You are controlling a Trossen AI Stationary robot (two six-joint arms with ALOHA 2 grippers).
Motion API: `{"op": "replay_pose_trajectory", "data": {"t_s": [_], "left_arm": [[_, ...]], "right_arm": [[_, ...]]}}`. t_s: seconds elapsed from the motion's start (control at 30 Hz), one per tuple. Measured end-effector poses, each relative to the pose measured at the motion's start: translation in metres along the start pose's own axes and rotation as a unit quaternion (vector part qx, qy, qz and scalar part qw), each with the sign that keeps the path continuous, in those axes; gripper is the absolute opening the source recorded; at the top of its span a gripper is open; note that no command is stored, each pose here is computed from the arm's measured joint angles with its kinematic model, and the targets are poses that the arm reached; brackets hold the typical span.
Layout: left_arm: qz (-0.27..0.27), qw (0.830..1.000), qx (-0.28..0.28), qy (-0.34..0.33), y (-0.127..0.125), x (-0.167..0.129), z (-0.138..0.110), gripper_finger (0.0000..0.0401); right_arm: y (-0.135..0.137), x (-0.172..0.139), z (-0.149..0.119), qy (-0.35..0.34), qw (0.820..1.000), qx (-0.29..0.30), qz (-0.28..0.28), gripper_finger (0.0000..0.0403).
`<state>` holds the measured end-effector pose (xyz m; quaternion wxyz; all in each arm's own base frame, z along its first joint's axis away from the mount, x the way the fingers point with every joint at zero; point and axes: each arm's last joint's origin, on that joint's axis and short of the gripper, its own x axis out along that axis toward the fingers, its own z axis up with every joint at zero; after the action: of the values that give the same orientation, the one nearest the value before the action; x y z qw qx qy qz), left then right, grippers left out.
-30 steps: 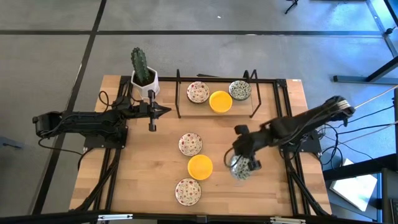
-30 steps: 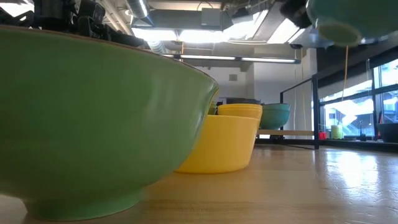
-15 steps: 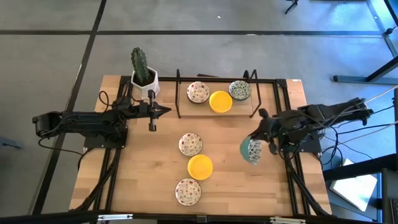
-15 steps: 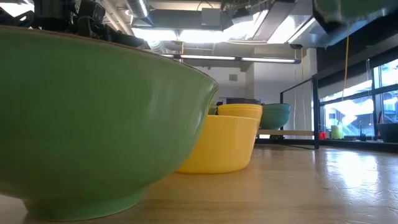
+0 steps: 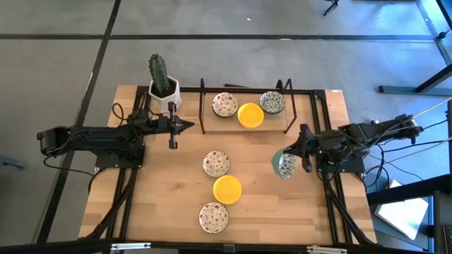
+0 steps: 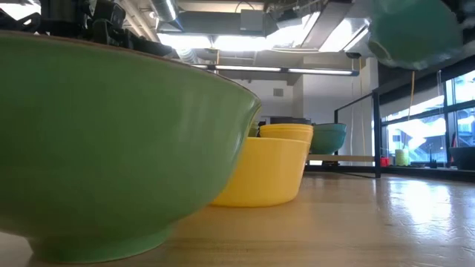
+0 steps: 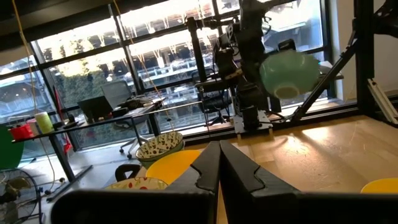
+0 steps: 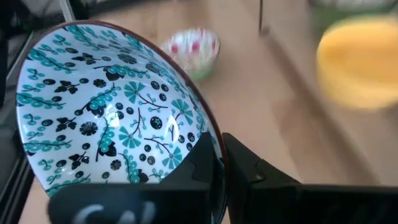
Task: Pick & Place Mini bowls
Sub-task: Stack the blue bowl on top of the blue bowl on the shelf
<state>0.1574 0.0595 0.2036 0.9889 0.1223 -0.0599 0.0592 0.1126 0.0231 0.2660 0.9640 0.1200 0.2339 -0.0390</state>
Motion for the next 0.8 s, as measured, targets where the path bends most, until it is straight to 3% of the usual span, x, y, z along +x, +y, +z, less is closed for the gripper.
{"op": "replay_pose_trajectory", "data": {"t_s": [0.2, 0.33, 0.57, 0.8], "left_arm": [[0.000, 1.000, 0.000, 0.000, 0.000, 0.000, 0.000, 0.0006], [0.000, 1.000, 0.000, 0.000, 0.000, 0.000, 0.000, 0.0006], [0.000, 1.000, 0.000, 0.000, 0.000, 0.000, 0.000, 0.0006], [0.000, 1.000, 0.000, 0.000, 0.000, 0.000, 0.000, 0.0006]], "right_arm": [[0.008, -0.018, 0.057, -0.061, 0.997, -0.026, -0.031, 0.0014], [0.011, -0.027, 0.107, -0.057, 0.993, -0.061, -0.083, 0.0014], [-0.003, -0.020, 0.195, 0.030, 0.971, -0.067, -0.226, 0.0014], [-0.054, 0.013, 0.232, 0.174, 0.933, -0.035, -0.314, 0.0014]]}}
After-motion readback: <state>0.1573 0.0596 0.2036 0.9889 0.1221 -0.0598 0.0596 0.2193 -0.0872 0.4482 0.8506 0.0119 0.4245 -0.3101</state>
